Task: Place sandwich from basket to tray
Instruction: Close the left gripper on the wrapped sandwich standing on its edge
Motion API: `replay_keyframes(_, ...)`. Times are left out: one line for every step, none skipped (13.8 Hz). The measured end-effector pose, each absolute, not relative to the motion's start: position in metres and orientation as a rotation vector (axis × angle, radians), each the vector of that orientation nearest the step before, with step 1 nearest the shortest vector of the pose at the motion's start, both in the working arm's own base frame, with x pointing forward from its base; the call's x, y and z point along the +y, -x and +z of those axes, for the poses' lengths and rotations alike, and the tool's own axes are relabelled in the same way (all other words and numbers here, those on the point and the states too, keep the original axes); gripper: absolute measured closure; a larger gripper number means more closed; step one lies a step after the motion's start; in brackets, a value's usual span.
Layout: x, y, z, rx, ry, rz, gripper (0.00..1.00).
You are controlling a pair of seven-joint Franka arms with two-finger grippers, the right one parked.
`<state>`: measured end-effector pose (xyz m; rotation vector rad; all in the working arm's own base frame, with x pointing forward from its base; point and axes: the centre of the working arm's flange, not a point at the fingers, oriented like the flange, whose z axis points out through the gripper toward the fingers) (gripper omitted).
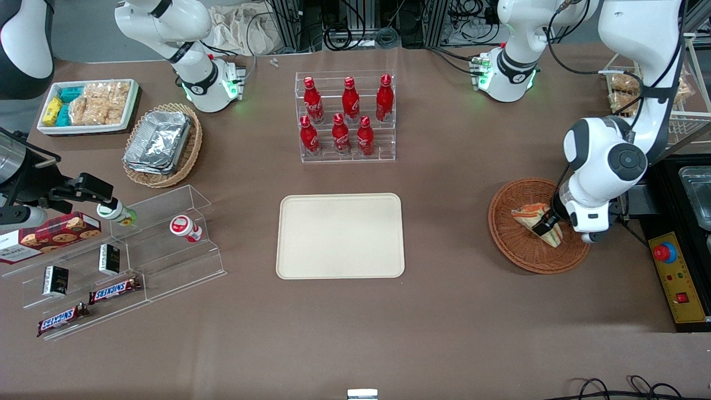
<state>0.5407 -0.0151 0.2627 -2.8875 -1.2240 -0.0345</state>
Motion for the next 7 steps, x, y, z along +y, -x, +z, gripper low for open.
replay_keyframes(-0.015,-0.538,0.256,-1.223,2.889,-0.037,0.00)
replay_keyframes(-0.016,-0.536,0.249,-1.222,2.891,-0.036,0.00)
replay_keyframes(-0.016,-0.534,0.245,-1.222,2.892,-0.037,0.01)
replay_keyframes(-0.017,-0.533,0.242,-1.220,2.892,-0.033,0.02)
replay_keyframes(-0.017,-0.533,0.241,-1.216,2.893,-0.032,0.05)
replay_keyframes(-0.018,-0.533,0.241,-1.211,2.896,-0.032,0.17)
replay_keyframes(-0.019,-0.533,0.241,-1.206,2.898,-0.031,0.28)
